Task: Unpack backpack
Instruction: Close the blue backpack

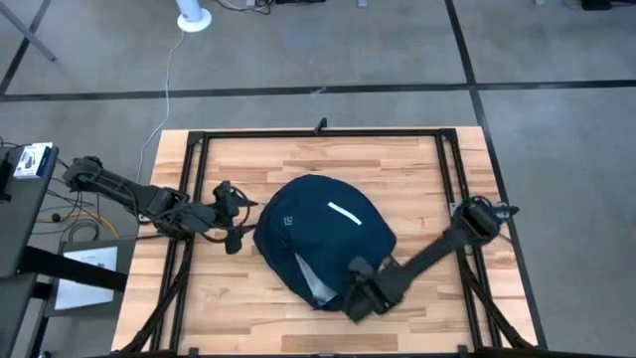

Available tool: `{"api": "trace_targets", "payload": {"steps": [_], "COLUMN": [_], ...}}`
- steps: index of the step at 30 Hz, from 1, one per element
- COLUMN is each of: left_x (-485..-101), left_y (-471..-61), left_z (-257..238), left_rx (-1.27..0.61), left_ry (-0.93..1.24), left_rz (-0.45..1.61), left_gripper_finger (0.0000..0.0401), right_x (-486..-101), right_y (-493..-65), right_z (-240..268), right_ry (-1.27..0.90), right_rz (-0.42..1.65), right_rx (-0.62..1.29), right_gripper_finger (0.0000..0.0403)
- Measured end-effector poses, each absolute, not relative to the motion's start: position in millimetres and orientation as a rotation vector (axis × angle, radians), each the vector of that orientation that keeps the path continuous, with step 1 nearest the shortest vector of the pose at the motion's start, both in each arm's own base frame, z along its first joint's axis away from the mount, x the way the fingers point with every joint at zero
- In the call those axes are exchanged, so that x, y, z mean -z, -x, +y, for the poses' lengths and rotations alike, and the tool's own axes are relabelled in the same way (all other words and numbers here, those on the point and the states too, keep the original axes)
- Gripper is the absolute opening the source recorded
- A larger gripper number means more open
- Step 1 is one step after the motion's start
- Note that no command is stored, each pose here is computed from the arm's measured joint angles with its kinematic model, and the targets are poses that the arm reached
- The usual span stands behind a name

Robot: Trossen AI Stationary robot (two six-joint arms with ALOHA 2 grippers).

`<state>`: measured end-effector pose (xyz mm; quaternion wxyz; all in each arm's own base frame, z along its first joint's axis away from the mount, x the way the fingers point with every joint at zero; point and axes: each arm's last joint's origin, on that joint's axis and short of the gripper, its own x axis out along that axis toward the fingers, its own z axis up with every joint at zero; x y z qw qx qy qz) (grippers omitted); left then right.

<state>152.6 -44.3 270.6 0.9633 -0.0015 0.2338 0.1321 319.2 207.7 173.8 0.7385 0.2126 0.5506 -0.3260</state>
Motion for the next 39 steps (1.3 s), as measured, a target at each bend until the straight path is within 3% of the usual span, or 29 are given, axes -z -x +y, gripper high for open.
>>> {"api": "trace_targets", "payload": {"steps": [10,18,26,32,34,39], "left_x": [-271,-260,-248,-245,-245,-245], "left_y": [-149,-159,-178,-189,-190,-191], "left_z": [-58,-64,-68,-67,-66,-65], "left_rx": [-0.207,-0.271,-0.359,-0.382,-0.387,-0.370], "left_ry": [0.167,0.196,0.225,0.246,0.247,0.226], "left_rz": [0.452,0.490,0.497,0.475,0.475,0.486], "left_gripper_finger": [0.0269,0.0269,0.0269,0.0269,0.0269,0.0269], "right_x": [-192,-210,-255,-255,-249,-251], "right_y": [-314,-290,-242,-228,-233,-265], "right_z": [104,38,66,124,136,143], "right_ry": [-0.290,-0.135,-0.175,0.065,0.156,0.253], "right_rz": [1.178,1.106,1.102,1.020,1.001,0.928], "right_rx": [0.517,0.415,0.285,0.066,0.041,0.185], "right_gripper_finger": [0.0000,0.0000,0.0000,0.0007,0.0022,0.0089]}}
